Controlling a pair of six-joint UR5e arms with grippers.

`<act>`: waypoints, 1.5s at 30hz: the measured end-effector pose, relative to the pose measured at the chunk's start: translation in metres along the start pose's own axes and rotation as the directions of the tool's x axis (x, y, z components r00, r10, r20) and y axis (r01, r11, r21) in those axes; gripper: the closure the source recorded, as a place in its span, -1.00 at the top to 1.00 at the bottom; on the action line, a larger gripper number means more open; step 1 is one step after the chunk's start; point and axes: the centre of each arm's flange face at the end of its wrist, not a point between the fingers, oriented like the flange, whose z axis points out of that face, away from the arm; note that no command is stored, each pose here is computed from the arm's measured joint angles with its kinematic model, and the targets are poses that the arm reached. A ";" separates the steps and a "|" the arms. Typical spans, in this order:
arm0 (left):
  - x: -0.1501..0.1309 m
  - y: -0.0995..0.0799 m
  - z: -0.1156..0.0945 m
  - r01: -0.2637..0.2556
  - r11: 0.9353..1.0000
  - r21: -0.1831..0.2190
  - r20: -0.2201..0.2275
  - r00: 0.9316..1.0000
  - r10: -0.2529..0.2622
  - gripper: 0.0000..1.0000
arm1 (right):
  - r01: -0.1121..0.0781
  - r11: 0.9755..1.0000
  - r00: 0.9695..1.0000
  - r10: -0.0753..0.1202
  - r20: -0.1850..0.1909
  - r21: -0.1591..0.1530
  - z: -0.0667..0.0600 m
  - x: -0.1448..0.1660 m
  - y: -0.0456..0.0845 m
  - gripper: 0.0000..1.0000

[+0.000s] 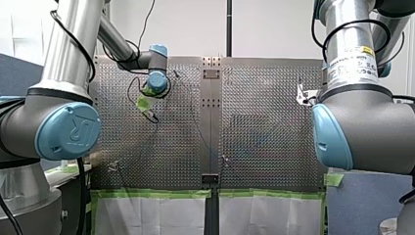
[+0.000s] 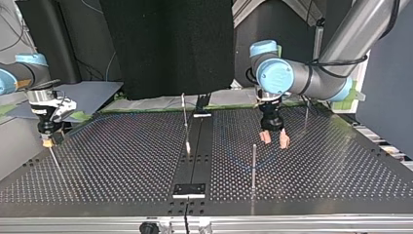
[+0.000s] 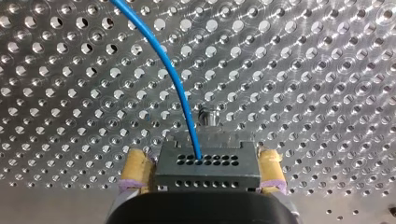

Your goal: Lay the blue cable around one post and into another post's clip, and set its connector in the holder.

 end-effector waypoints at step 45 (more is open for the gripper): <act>-0.140 -0.141 -0.124 -0.294 0.942 0.164 0.040 0.956 0.292 1.00 | -0.001 1.000 1.000 0.001 0.001 -0.003 0.000 -0.001 0.000 1.00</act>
